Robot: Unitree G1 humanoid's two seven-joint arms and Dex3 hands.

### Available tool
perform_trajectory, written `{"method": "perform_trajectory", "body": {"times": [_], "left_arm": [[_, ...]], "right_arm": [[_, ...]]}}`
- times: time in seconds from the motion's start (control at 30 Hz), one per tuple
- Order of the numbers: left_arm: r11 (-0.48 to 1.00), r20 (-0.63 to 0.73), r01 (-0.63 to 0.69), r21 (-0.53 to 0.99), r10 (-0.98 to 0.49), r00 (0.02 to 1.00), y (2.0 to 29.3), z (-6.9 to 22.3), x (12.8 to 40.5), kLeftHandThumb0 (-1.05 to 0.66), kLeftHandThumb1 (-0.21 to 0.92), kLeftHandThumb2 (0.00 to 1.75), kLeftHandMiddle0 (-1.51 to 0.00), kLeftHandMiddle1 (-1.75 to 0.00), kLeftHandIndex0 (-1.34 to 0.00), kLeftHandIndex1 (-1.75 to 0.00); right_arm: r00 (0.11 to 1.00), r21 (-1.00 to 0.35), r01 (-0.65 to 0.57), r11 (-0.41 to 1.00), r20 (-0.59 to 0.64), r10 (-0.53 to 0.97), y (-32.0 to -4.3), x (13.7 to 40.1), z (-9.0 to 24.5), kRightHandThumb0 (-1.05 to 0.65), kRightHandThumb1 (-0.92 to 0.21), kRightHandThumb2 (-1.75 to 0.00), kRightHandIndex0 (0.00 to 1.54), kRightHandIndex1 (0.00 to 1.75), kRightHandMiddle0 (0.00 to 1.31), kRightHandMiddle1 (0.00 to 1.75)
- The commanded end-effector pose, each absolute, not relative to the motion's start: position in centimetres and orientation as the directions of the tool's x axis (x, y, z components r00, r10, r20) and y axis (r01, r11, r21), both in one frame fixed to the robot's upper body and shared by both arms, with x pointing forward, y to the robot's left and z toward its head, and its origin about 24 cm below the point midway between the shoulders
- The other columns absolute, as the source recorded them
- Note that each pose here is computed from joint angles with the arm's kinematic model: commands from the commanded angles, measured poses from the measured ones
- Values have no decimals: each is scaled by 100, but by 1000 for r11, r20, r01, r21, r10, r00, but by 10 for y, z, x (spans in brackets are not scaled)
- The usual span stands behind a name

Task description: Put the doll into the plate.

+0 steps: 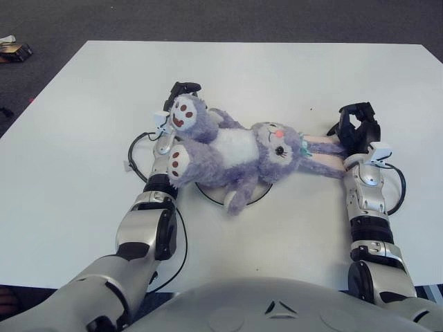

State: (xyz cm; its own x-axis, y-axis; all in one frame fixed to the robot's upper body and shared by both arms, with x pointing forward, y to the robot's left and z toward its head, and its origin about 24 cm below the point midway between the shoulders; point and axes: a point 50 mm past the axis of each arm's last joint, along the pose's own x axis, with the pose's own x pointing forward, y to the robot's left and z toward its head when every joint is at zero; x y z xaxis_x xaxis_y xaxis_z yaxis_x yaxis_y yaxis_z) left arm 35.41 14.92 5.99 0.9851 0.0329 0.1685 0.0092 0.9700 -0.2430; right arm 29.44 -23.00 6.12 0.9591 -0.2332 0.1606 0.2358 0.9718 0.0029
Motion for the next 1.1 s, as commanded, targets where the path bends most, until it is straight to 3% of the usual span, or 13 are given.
{"method": "perform_trajectory", "body": {"times": [0.0,0.23,1.07], "left_arm": [[968,109,-48,-247,77,991,155,42,344,-1,52,107,-49,-169,-27,-174],[966,82,-81,-248,104,991,160,34,338,-1,50,110,-48,-172,-27,-175],[965,56,-111,-238,128,990,163,30,332,-1,46,115,-50,-175,-31,-171]], "right_arm": [[979,-43,197,980,60,-194,-227,286,42,-35,-92,-51,75,175,22,175],[988,-121,153,981,37,-150,-225,286,40,-35,-92,-51,74,175,21,175],[984,-123,171,978,-23,-175,-223,286,35,-36,-82,-65,74,175,27,175]]}}
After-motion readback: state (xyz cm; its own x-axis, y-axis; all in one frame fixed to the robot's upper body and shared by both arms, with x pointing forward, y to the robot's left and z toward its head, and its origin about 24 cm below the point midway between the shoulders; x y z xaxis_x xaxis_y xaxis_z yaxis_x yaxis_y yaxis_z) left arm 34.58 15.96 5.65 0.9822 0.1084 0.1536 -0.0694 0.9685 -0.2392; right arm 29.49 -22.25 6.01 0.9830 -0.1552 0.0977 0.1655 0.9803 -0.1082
